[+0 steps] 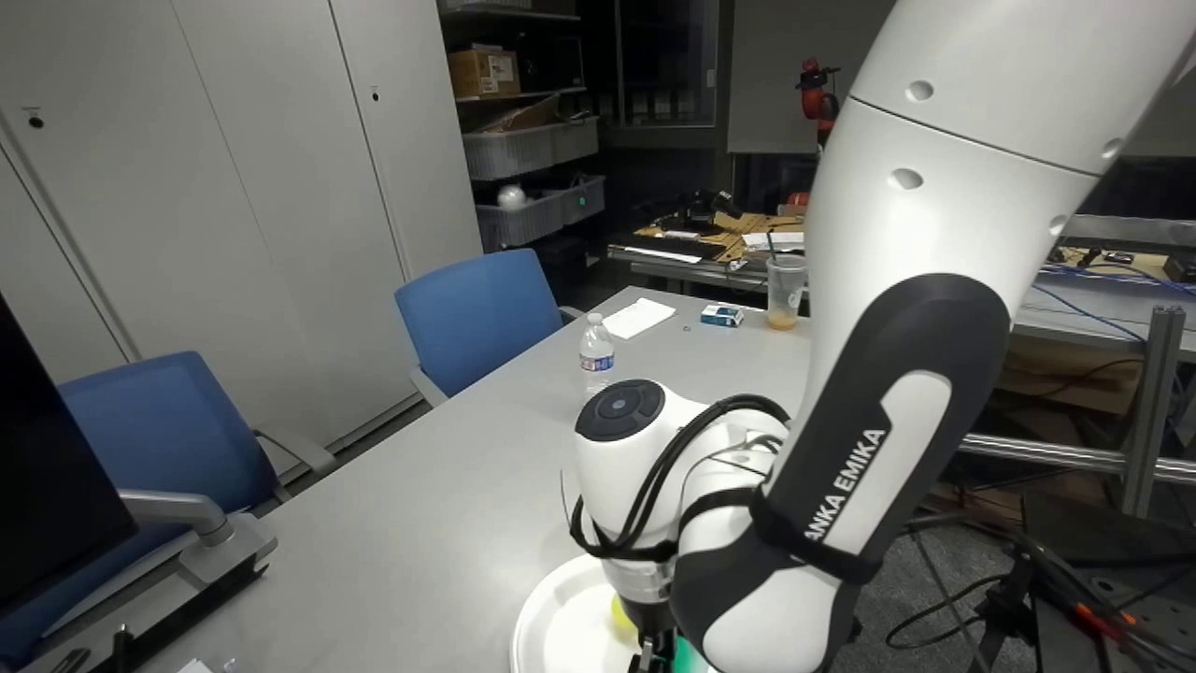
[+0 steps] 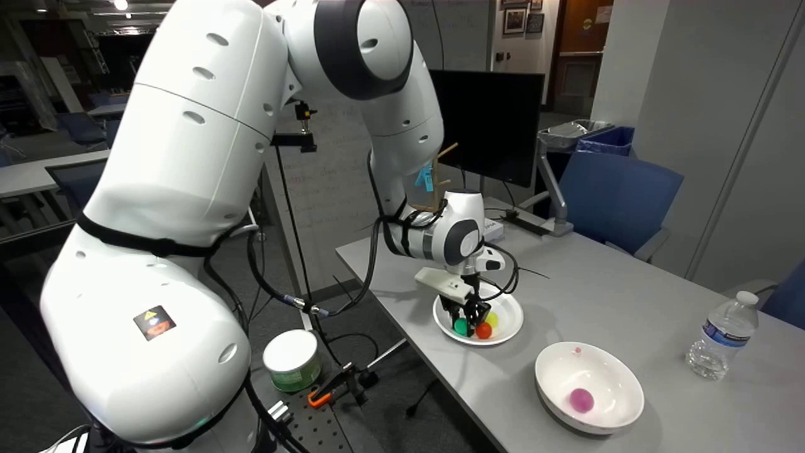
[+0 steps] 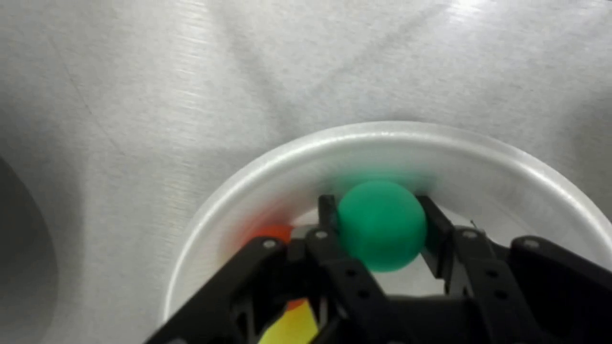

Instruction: Move the green ball to the white bowl

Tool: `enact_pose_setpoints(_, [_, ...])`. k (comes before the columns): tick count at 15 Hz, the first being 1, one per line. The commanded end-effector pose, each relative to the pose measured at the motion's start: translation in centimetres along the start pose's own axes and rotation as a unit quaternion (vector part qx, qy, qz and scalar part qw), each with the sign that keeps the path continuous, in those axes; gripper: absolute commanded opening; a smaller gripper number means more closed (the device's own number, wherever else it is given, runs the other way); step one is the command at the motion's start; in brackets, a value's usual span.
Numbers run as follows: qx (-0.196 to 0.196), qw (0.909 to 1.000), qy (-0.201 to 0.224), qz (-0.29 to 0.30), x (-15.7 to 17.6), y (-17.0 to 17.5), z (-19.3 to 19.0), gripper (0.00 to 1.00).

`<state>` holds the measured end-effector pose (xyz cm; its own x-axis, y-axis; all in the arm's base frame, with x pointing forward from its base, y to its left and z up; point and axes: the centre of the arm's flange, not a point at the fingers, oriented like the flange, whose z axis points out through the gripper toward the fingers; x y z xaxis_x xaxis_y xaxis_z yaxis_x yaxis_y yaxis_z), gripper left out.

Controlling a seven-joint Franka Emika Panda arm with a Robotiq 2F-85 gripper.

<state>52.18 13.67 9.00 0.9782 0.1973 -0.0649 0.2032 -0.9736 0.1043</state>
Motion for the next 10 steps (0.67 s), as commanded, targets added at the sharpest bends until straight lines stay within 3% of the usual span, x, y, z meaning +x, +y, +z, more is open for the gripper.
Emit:
enact_pose_setpoints(1, [-0.008, 0.9999, -0.008, -0.011, -0.6, -0.5, -2.0, 0.18])
enact_pose_setpoints(6, [-0.005, 0.9991, -0.031, -0.028, -0.6, -0.5, -7.4, 0.18])
enact_pose_setpoints(10, [-0.008, 0.9992, -0.011, -0.037, -0.2, 1.6, -12.3, 0.18])
